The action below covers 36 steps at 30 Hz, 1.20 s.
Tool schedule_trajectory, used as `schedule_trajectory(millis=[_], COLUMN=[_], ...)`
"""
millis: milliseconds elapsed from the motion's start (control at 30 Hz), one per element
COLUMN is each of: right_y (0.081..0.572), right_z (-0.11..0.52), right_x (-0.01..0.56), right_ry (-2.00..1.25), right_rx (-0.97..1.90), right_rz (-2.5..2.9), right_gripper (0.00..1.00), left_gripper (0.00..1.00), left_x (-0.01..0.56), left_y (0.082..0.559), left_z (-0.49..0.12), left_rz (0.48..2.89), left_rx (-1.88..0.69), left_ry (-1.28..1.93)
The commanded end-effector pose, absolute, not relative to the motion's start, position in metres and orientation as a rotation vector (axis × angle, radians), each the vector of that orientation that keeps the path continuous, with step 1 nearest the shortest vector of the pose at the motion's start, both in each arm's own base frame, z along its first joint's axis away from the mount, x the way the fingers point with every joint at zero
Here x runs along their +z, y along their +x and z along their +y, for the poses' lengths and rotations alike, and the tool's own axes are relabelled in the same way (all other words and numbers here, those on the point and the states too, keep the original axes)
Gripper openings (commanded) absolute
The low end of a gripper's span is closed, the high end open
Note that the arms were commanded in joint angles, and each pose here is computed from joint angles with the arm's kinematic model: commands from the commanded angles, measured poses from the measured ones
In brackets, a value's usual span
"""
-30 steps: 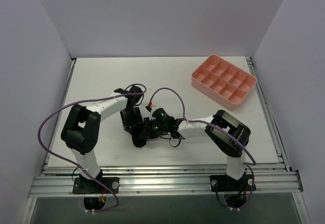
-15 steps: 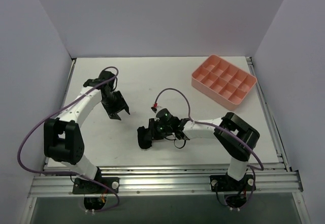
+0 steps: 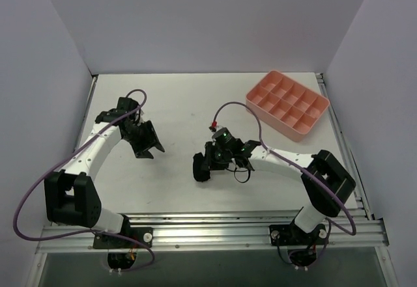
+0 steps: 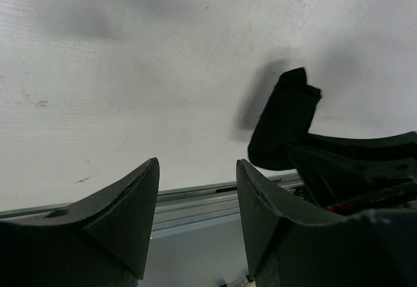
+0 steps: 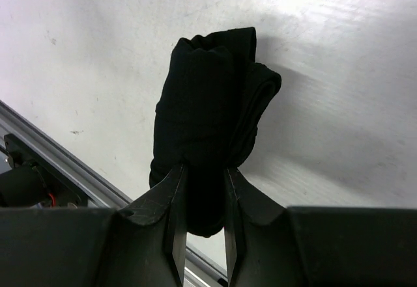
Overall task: Roll the underwear
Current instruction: Place the rolled underwear into the container
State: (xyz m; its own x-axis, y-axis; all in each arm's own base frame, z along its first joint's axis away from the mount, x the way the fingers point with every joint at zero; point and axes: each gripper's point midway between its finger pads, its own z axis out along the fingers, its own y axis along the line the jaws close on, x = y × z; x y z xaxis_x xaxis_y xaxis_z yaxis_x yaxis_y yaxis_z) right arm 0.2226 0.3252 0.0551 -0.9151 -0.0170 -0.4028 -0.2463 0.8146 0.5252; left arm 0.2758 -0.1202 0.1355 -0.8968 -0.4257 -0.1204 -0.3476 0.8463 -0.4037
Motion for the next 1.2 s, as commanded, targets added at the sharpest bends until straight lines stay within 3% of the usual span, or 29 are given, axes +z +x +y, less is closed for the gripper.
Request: schedule_trajectory(millis=[0,167,333,567,767,1167], right_y=[0.253,0.299,0.369,0.44,0.475,0.499], right_z=[0.303,0.242,0.137,0.038,0.009,-0.002], right_x=[0.099,0.14,0.174,0.191,0.18,0.093], right_ry=[-0.146,-0.045,0.206,0.388,0.485,0.637], right_rx=[0.739,0.583,0.322,0.132,0.097,0.006], right_rz=[2.533,2.475,2.398,2.336,2.308,2.388], right_gripper=[0.0,0.0,0.0,0.0,0.0,0.0], left_gripper=[0.59,0.59,0.59,0.59,0.59,0.59], left_x=[0.147,0.152,0.166,0.174,0.177,0.163], left_y=[0.276,0.264,0.253,0.241,0.235,0.226], left_z=[-0.127,-0.14,-0.159,-0.174,-0.177,-0.171], left_rz=[2.765,2.75,2.695,2.687,2.698,2.752], left_rx=[-0.67,-0.781,-0.899,-0.967,-0.981,-0.933], left_ry=[-0.496,-0.478,-0.412,-0.371,-0.353,-0.394])
